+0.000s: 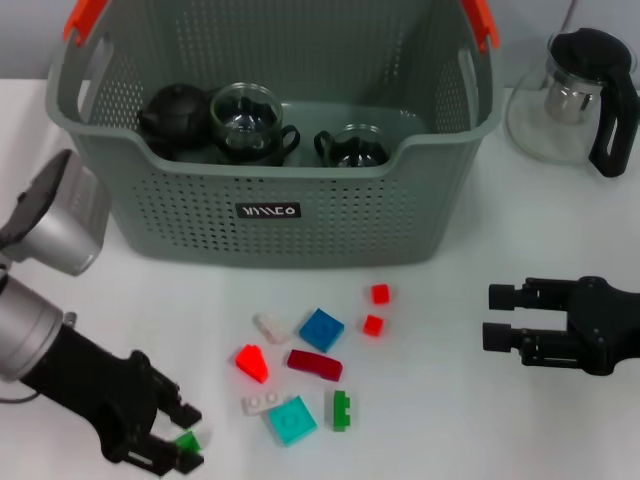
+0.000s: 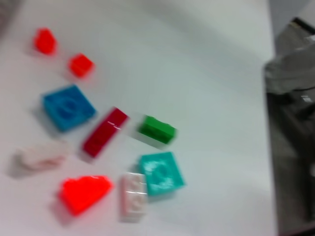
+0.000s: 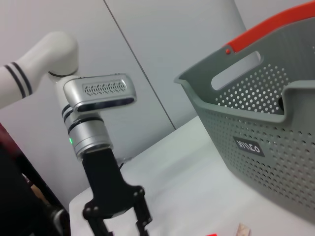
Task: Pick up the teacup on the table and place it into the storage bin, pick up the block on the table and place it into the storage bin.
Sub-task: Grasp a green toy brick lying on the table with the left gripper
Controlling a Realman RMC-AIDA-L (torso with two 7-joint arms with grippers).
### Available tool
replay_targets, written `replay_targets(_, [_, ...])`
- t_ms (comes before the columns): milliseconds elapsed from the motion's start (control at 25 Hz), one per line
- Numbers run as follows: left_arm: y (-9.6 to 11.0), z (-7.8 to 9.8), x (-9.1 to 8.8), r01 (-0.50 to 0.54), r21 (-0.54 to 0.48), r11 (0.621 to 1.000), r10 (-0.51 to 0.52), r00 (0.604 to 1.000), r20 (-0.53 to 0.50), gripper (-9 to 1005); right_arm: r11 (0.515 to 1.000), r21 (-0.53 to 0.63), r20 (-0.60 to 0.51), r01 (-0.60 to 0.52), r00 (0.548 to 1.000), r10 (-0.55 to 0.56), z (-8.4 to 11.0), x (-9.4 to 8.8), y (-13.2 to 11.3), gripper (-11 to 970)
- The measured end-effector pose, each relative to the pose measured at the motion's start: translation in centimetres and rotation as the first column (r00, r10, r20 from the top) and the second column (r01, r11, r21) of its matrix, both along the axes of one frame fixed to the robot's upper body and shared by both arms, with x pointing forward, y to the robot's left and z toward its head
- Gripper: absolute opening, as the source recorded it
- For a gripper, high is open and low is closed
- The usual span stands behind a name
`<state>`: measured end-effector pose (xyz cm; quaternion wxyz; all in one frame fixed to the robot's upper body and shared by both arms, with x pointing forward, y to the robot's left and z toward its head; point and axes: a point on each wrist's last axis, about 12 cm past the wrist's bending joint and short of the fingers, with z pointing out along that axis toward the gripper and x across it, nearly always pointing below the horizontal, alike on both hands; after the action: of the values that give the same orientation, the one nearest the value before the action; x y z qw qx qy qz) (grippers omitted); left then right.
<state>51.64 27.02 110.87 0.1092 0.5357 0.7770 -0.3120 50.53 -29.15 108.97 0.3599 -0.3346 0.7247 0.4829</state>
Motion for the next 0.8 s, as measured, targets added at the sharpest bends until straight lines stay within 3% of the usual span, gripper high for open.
replay_targets(120, [0.1,0.3,-0.3,0.008,0.039,0.999,-0.009,0.999,0.032,507,1.000,-0.002,0.000,0.004,1.000,-0.004,0.0,0.0,-0.1,700])
replay_targets(360, [0.2,0.7,-0.9,0.048,0.062,0.997,-0.045,0.997,-0.063,507,1.000,-0.005,0.000,0.007,1.000,-0.007,-0.1,0.0,-0.2,701])
replay_targets(800, [0.0,-1.0,-0.8,0.014,0.137,0.990,0.007,0.988,-0.155,507,1.000,-0.005,0.004,0.005,1.000,-0.005,0.0,0.1,-0.1,700])
